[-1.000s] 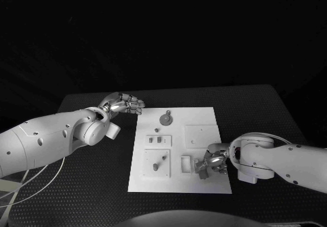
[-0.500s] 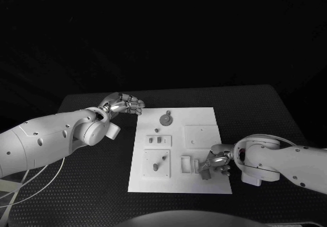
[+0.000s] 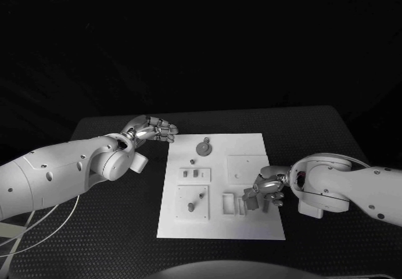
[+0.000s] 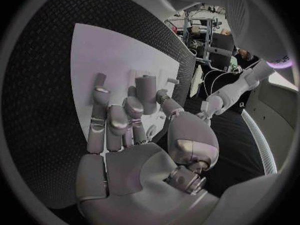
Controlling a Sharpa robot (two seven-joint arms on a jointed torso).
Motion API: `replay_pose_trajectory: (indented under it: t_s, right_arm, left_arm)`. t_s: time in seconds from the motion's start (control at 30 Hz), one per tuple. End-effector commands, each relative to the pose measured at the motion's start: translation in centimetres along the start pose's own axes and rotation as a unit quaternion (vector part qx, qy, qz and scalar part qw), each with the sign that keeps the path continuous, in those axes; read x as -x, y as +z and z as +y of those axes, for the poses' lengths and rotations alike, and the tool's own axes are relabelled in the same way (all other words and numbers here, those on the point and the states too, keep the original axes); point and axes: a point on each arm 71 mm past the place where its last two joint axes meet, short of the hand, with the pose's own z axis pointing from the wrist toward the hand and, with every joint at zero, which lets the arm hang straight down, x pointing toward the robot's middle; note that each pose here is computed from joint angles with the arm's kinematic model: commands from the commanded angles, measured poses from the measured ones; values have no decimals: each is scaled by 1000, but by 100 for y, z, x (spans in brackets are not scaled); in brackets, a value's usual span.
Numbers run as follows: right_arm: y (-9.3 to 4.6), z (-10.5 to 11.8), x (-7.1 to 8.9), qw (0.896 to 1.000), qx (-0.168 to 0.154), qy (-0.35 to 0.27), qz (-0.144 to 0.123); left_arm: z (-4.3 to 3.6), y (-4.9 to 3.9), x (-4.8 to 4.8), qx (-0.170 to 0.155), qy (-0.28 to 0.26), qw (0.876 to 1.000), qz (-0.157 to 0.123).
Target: Assemble the parts on the task board
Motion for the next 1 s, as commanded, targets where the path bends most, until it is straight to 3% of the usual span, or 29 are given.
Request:
replay_pose_trajectory:
  t_s: [0.03,0.5,0.7,0.77,1.0]
  right_arm:
    - [38,58,-20,1000,4,20,17]
    - [231,357,-40,999,17,8,26]
    - [267,374,-72,1000,15,-9,25]
    - [273,379,-75,999,14,-39,12]
    - [297,382,-113,999,12,-42,18]
  left_arm:
    - [-21,5,-19,-6,-5,1000,7]
    - [-26,17,-40,-7,-6,1000,10]
    - [-26,15,-38,-7,-6,1000,10]
    - [-25,13,-34,-7,-6,1000,10]
    - [-22,11,-26,-6,-7,1000,9]
